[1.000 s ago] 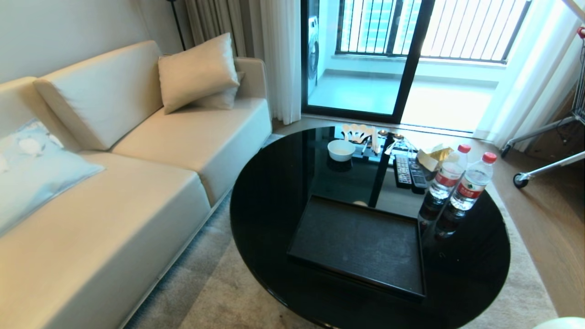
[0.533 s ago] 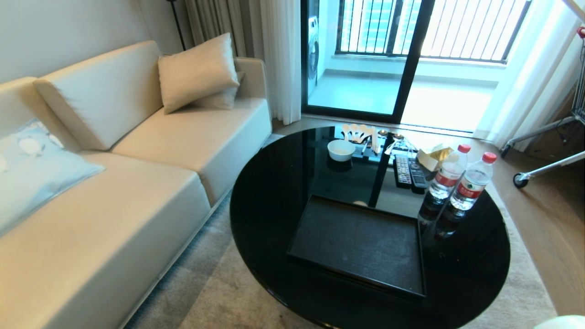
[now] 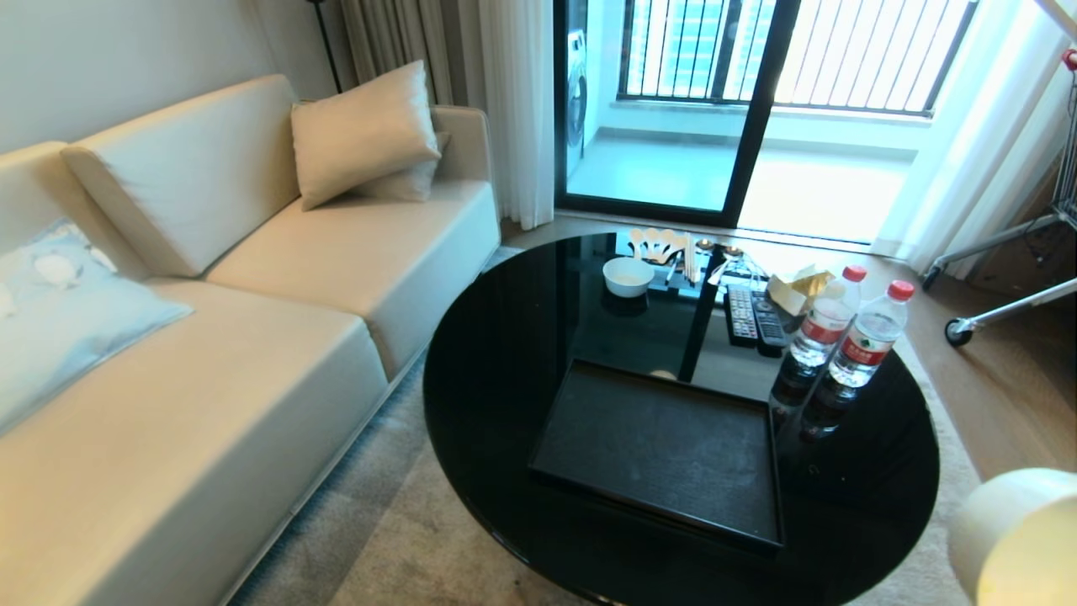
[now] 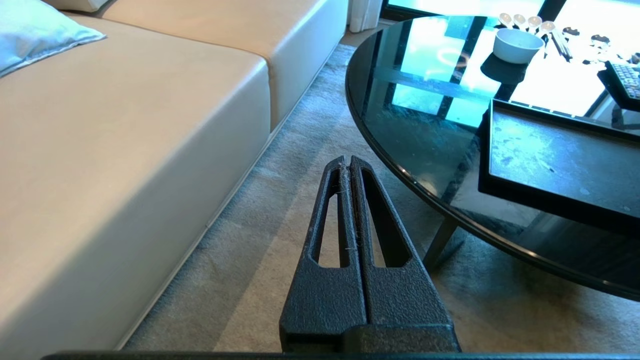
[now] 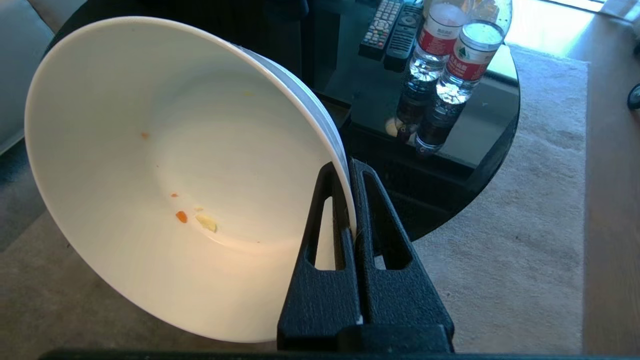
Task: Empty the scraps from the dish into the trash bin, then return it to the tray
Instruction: Put the bowl back to the table
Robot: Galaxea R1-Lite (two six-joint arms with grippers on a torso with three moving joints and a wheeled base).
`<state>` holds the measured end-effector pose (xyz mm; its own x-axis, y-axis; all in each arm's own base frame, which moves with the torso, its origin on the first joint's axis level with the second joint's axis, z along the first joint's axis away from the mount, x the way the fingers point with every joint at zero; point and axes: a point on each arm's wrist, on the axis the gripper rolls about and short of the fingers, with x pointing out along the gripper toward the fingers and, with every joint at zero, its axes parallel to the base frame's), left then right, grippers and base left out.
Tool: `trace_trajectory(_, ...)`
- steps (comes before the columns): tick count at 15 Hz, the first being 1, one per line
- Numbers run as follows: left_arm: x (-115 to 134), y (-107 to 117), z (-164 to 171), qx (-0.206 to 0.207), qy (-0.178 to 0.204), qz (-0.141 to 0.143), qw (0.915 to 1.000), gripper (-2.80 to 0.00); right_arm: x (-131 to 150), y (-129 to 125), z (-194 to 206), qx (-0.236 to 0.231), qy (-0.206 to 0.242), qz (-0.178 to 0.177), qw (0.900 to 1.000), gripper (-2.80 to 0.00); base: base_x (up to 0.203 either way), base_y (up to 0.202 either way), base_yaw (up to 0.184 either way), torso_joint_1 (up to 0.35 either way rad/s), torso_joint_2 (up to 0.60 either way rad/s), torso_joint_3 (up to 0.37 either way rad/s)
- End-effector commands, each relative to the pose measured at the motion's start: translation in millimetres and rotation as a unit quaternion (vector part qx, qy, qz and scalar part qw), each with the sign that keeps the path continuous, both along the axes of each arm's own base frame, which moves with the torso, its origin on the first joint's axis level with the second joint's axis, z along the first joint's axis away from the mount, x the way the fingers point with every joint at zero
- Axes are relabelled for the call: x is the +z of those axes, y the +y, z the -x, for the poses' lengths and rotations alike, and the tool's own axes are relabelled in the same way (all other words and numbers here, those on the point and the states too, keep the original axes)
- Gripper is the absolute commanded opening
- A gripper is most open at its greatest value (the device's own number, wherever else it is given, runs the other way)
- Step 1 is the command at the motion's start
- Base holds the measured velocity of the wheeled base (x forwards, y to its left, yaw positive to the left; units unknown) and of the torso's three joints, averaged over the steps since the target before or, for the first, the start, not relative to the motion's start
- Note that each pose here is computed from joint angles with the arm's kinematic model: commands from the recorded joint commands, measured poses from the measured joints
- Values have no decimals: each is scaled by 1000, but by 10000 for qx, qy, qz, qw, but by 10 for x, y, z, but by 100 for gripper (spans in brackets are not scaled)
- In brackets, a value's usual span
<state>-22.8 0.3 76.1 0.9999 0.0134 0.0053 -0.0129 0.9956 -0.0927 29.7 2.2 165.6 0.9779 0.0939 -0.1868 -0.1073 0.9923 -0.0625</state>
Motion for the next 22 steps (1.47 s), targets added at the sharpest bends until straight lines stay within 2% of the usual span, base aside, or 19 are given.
trace_trajectory(1,0,0,0,2,-4,4,10000,-280,86,16,-602,68,920,15,9957,-280,0,0,0,0,0,0)
trace_trajectory(5,0,0,0,2,-4,4,10000,-280,184,174,-1515,375,1431,-118,9889,-280,0,0,0,0,0,0)
trace_trajectory(7,0,0,0,2,-4,4,10000,-280,169,337,-1967,454,1661,-317,9846,-280,0,0,0,0,0,0)
trace_trajectory(9,0,0,0,2,-4,4,10000,-280,134,559,-2345,256,1873,-679,9796,-280,0,0,0,0,0,0)
trace_trajectory(10,0,0,0,2,-4,4,10000,-280,120,691,-2481,89,2074,-967,9734,-280,0,0,0,0,0,0)
trace_trajectory(12,0,0,0,2,-4,4,10000,-280,38,897,-2647,-395,2733,-1697,9460,-280,0,0,0,0,0,0)
trace_trajectory(13,0,0,0,2,-4,2,10000,-280,-23,977,-2737,-695,2992,-1944,9316,-280,0,0,0,0,0,0)
trace_trajectory(15,0,0,0,2,-4,4,10000,-280,-237,1071,-2922,-1232,3348,-2025,9120,-280,0,0,0,0,0,0)
trace_trajectory(16,0,0,0,3,-4,4,10000,-280,-338,1101,-3018,-1439,3427,-2036,9057,-280,0,0,0,0,0,0)
trace_trajectory(19,0,0,0,2,-4,4,10000,-280,-619,1173,-3267,-1786,3590,-2110,8915,-280,0,0,0,0,0,0)
trace_trajectory(22,0,0,0,2,-4,4,10000,-280,-956,1108,-3551,-2194,3614,-2147,8804,-280,0,0,0,0,0,0)
